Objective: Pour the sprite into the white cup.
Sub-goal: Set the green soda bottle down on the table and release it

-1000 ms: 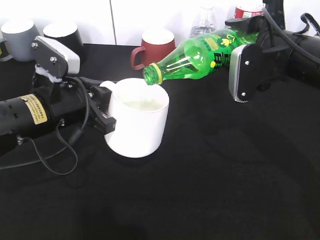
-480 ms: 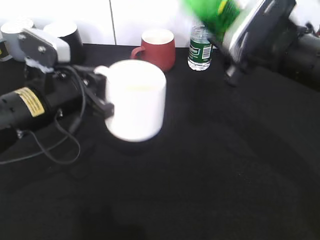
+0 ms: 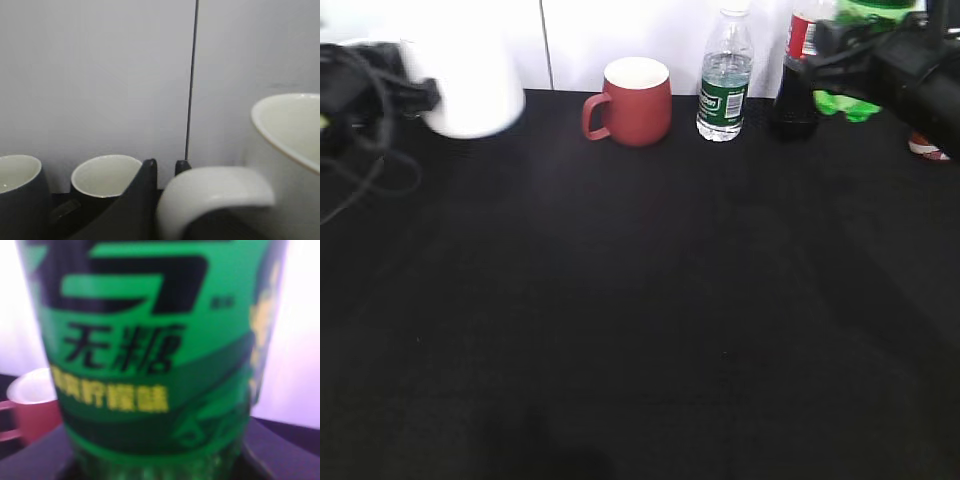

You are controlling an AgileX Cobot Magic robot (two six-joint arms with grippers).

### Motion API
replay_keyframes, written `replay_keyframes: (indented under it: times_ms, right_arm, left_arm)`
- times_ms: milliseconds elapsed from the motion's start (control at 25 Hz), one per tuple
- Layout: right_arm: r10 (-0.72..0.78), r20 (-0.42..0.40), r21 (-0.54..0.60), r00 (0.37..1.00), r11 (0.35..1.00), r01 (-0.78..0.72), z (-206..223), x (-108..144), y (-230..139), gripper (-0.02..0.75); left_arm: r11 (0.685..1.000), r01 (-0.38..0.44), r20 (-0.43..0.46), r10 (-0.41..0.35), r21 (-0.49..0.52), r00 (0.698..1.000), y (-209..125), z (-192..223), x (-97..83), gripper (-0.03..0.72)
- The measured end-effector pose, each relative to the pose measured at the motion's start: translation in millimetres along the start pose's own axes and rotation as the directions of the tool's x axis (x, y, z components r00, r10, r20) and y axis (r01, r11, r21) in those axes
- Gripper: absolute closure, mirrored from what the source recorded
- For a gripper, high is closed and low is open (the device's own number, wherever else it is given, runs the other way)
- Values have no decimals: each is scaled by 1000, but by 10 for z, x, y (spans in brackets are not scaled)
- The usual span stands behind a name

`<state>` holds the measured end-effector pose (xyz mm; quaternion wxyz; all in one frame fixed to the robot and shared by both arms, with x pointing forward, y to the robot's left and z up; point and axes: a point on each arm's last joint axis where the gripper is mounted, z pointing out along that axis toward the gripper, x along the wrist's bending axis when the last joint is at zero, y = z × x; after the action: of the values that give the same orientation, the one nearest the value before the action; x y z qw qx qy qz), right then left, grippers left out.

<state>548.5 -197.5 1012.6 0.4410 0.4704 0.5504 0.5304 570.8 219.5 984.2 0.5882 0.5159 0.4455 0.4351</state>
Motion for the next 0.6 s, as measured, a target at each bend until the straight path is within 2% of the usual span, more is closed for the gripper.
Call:
replay_keyframes:
  times_ms: [160,600]
  right_arm:
    - [26,66,12,997,1000,-27,-1,-60,-12,352]
    - [28,73,7,997,1000,-29,-1,-66,-8,352]
  left_arm:
    - [999,2,-8,-2,47,1000,-321,396,16,612]
    - [996,7,-17,-6,85,1000,-930,1245,45,612]
